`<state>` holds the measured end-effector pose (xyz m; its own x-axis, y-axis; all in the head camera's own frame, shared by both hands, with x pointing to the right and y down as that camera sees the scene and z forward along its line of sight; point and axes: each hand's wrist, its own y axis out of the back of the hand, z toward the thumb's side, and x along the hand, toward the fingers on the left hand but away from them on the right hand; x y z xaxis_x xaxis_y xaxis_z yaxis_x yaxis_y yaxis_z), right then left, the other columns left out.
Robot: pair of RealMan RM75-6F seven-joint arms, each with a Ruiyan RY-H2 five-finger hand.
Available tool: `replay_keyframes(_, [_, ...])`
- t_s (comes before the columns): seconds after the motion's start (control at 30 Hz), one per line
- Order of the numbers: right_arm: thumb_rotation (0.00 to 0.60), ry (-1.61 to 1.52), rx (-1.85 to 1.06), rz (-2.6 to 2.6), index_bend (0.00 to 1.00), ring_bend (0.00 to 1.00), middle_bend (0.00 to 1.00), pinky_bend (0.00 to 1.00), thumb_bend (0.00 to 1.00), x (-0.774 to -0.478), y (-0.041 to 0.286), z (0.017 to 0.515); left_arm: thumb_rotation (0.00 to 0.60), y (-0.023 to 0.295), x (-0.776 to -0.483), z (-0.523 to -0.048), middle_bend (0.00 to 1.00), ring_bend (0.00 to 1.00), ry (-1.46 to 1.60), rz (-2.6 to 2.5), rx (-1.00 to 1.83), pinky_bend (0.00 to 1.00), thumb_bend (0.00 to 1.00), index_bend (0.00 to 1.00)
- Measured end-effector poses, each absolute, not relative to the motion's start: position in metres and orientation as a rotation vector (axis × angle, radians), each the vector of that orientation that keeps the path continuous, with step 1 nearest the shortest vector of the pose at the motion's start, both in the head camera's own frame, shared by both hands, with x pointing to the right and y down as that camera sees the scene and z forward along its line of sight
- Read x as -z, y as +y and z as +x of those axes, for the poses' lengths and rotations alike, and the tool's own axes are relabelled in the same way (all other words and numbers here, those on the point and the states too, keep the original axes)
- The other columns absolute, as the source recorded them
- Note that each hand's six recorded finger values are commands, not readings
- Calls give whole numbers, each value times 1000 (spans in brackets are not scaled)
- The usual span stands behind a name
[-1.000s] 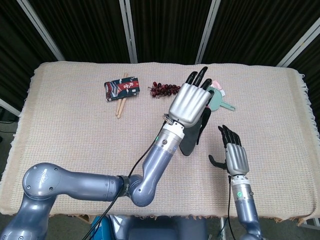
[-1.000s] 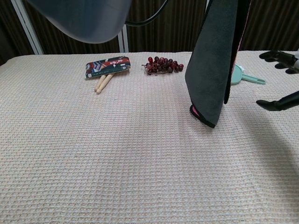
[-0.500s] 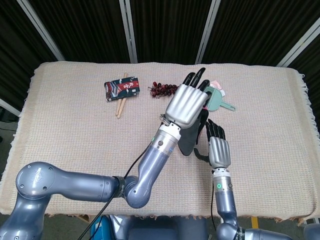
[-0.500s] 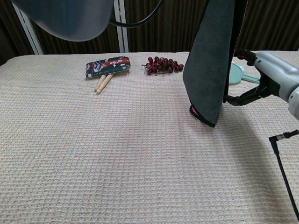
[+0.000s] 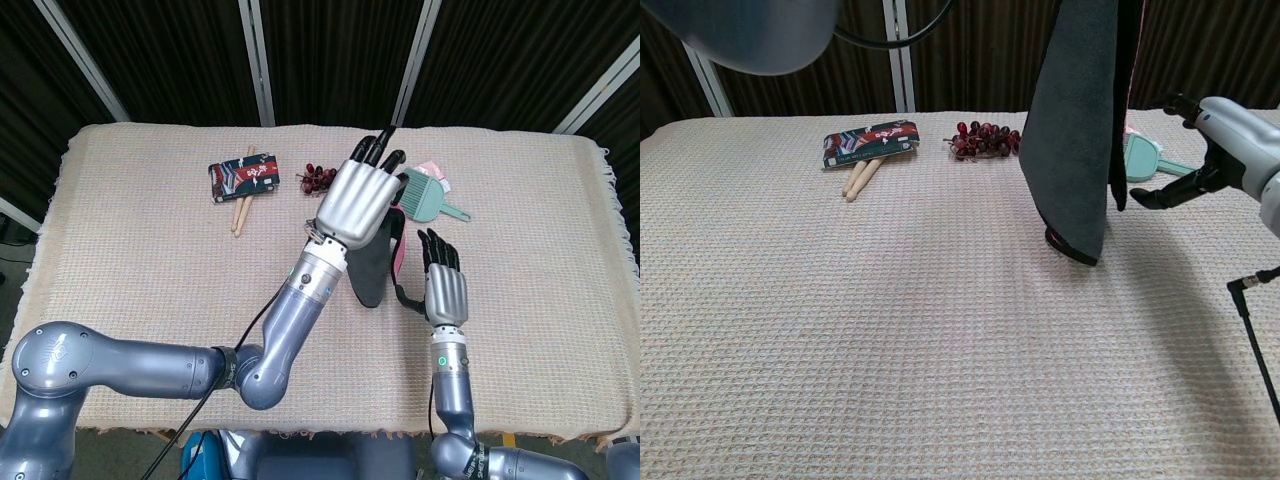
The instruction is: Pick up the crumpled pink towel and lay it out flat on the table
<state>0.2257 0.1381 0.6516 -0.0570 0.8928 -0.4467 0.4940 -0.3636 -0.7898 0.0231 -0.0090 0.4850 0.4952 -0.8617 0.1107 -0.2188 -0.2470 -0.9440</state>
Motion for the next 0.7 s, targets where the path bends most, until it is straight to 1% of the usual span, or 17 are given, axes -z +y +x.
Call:
replay_keyframes(0.27, [600, -1475, -1384, -1871, 0, 0, 0, 0, 288, -655, 134, 212, 600, -4, -491, 19, 258, 40, 921, -1784, 813, 149, 462, 661])
replay_keyframes(0.33, [600, -1466, -1385, -1874, 15, 0, 0, 0, 288, -656, 133, 207, 600, -3, -492, 20, 258, 40, 928, -1801, 810, 149, 462, 661])
replay_keyframes(0.4, [600, -1458, -1387, -1870, 57, 0, 0, 0, 288, -657, 131, 204, 600, -2, -492, 21, 259, 40, 929, -1808, 808, 149, 462, 661])
replay_keyframes(0.53, [600, -1461, -1388, -1850, 177, 0, 0, 0, 289, -659, 126, 203, 600, -3, -488, 21, 259, 40, 933, -1813, 787, 149, 462, 661])
replay_keyframes(0.7, [600, -1493, -1387, -1802, 312, 0, 2, 0, 288, -661, 116, 211, 600, -5, -484, 13, 260, 40, 940, -1821, 769, 149, 462, 661])
